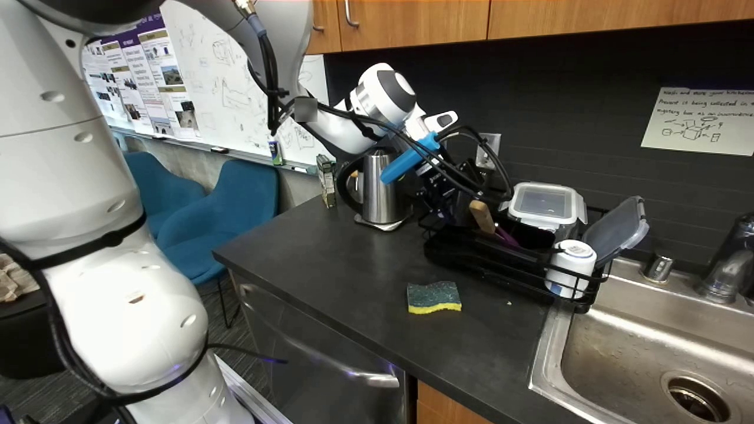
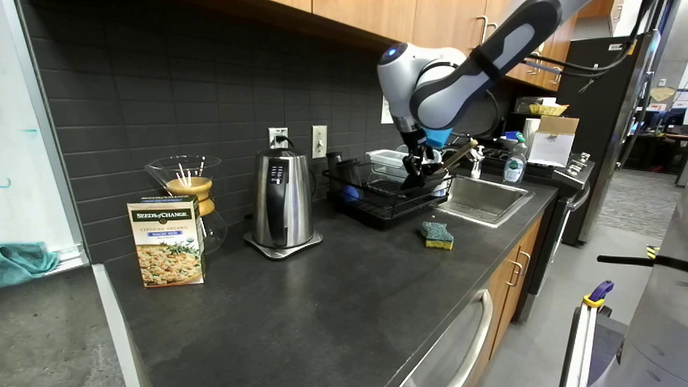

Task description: Remove one fork from the dish rack and put it on the counter.

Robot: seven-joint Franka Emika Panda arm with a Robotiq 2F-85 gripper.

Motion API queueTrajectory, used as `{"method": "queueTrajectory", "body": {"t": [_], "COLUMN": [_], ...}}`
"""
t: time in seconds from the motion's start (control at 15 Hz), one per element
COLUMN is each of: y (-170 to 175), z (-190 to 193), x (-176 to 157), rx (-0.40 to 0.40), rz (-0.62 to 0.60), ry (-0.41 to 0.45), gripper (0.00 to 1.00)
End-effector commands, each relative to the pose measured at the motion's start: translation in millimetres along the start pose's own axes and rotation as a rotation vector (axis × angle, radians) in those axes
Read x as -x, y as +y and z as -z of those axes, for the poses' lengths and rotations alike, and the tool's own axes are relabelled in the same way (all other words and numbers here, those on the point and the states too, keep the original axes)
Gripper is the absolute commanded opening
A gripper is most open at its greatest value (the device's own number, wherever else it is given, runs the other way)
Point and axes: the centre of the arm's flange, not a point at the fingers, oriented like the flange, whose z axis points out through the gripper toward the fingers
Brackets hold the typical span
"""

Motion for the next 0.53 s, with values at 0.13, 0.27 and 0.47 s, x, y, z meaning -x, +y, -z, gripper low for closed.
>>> {"method": "queueTrajectory", "body": {"t": [0.13,0.27,0.47], "y": [-2.8,-3.0,-3.2], "z": [1.6,2.2,3.4], "x": [10.2,10.5,10.8], "rx": [0.026,0.028,0.031], "rz": [-0.009,-0.011,-0.015], "ry": [-0.011,-0.012,-0.012], "gripper": [0.48,0.37,0.10]}}
